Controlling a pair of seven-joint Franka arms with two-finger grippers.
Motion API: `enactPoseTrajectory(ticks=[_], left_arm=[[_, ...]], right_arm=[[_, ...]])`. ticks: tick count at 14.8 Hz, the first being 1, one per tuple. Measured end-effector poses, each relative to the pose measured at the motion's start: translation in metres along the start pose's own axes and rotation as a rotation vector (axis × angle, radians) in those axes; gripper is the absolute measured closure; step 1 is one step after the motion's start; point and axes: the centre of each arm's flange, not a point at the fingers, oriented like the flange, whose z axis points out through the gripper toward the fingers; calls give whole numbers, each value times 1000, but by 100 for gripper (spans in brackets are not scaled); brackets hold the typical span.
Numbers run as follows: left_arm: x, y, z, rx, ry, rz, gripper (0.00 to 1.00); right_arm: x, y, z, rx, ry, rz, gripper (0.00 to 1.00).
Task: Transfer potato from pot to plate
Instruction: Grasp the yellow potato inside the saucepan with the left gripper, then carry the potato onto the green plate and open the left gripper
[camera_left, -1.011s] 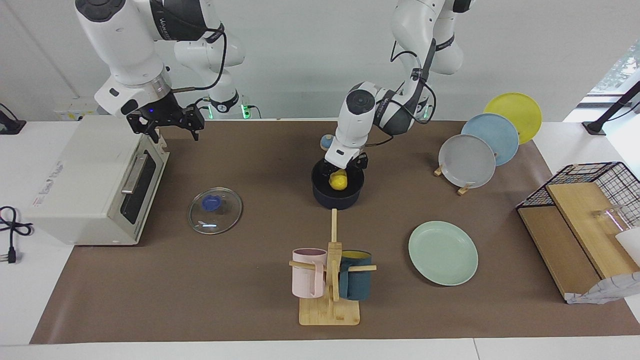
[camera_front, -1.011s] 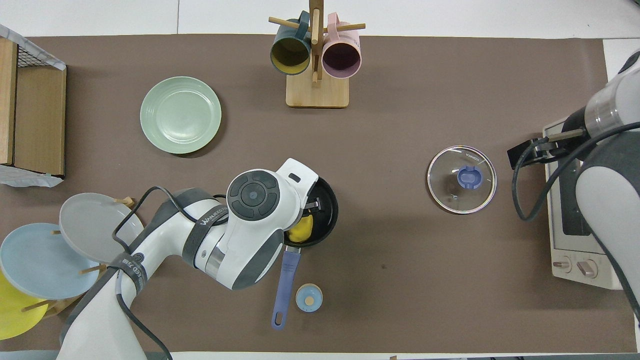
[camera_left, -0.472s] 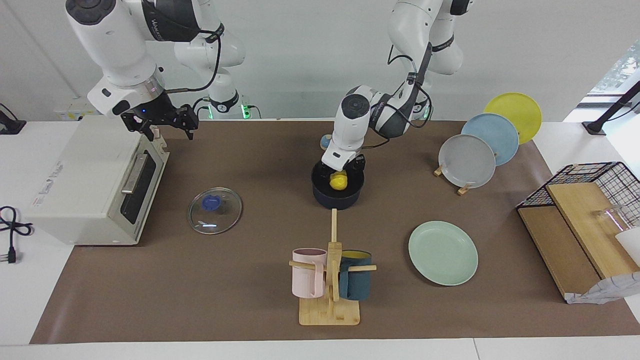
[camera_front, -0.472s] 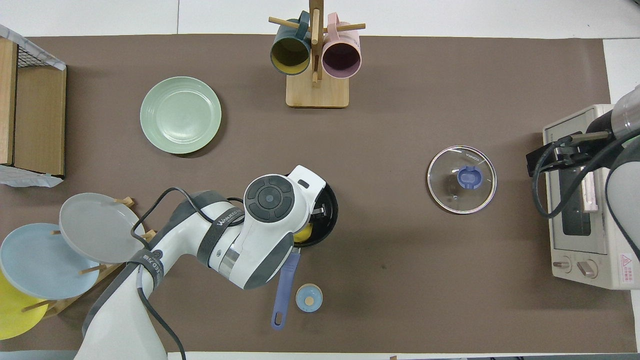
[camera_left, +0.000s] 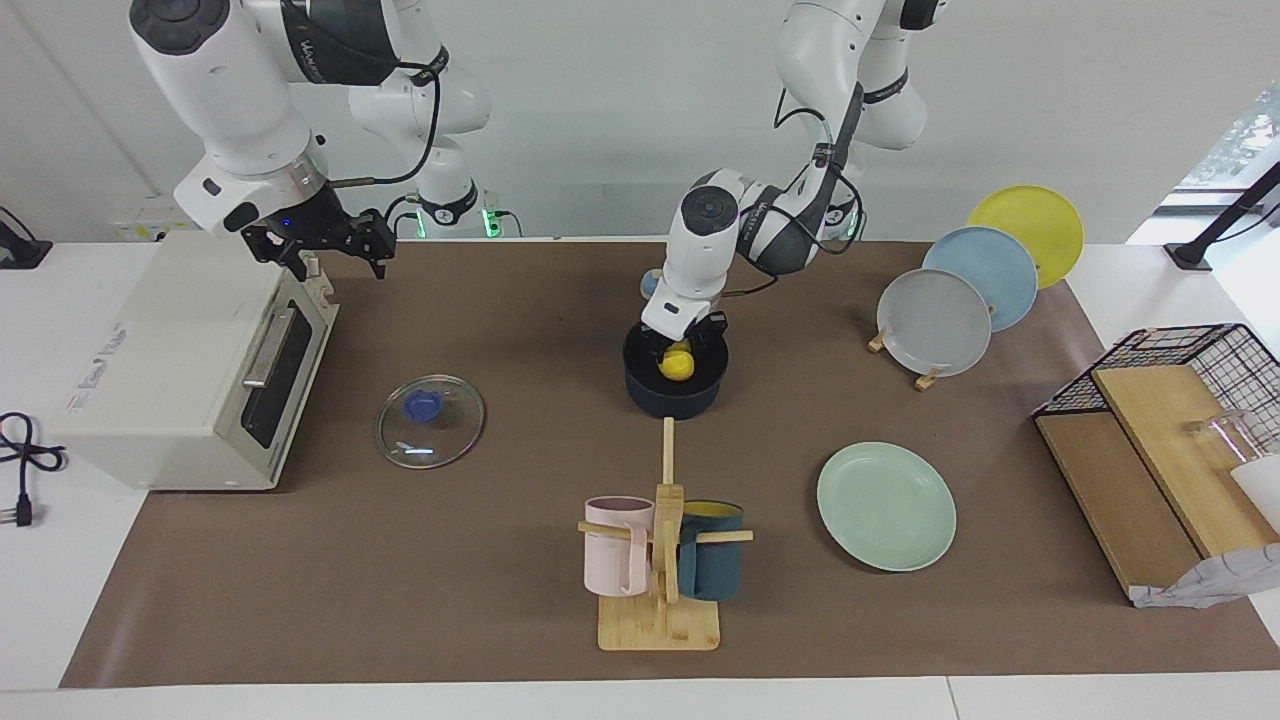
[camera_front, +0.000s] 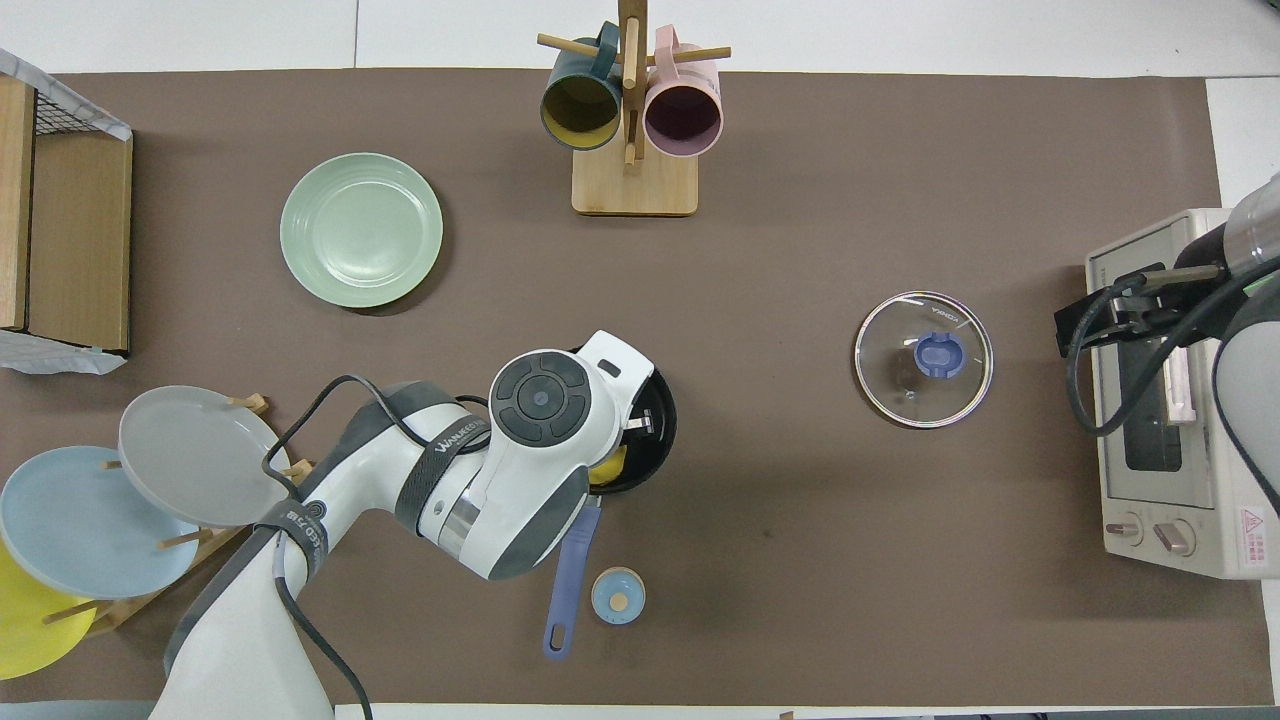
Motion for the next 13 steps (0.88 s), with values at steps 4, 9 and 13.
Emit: enactPoseTrajectory(ticks=[4, 9, 13], left_arm=[[6, 3, -15, 0, -2, -5, 41], [52, -8, -125, -3, -13, -93, 41], [139, -100, -214, -2, -30, -137, 41]], right_arm=[[1, -1, -3, 0, 20, -2, 0], [3, 17, -4, 4, 33, 31, 0], [3, 14, -4, 3, 35, 26, 0]])
